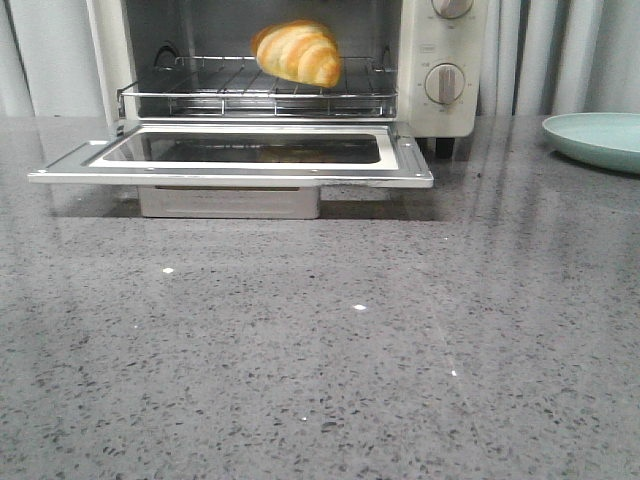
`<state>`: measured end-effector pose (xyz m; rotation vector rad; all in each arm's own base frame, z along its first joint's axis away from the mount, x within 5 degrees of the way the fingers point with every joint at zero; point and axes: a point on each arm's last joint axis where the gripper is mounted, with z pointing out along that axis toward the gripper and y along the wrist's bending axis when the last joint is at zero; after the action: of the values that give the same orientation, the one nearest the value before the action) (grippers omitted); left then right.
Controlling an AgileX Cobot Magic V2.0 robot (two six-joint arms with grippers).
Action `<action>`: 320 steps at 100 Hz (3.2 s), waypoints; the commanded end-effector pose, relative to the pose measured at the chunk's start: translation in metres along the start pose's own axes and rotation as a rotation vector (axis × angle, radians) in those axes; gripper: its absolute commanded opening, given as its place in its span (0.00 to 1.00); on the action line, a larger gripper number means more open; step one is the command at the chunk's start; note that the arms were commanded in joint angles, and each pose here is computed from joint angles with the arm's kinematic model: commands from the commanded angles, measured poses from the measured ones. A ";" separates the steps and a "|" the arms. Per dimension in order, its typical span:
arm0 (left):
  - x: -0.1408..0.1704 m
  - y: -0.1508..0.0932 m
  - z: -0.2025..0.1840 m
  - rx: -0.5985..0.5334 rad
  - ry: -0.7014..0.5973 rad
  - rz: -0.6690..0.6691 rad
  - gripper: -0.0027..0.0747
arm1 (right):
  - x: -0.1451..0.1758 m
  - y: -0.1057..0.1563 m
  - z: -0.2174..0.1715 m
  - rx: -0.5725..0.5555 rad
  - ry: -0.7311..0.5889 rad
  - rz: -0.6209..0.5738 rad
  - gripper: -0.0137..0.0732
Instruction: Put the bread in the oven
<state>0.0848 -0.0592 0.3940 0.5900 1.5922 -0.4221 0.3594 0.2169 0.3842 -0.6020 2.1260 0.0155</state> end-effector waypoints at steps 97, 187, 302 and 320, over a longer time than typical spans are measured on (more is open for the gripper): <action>0.072 0.003 -0.042 -0.287 -0.039 -0.062 0.01 | 0.233 -0.039 -0.251 0.064 -0.641 -0.081 0.08; 0.108 0.008 -0.035 -0.346 -0.007 0.017 0.01 | 0.233 -0.039 -0.251 0.063 -0.641 -0.079 0.08; 0.217 0.007 -0.032 -0.499 0.063 -0.189 0.01 | 0.233 -0.039 -0.251 0.062 -0.643 -0.079 0.08; 0.217 0.007 -0.032 -0.499 0.063 -0.189 0.01 | 0.233 -0.039 -0.251 0.062 -0.643 -0.079 0.08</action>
<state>0.0531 -0.0087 0.1829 0.1019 1.8090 -0.1186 0.0727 0.0282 0.3472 -0.5549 1.5657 0.0858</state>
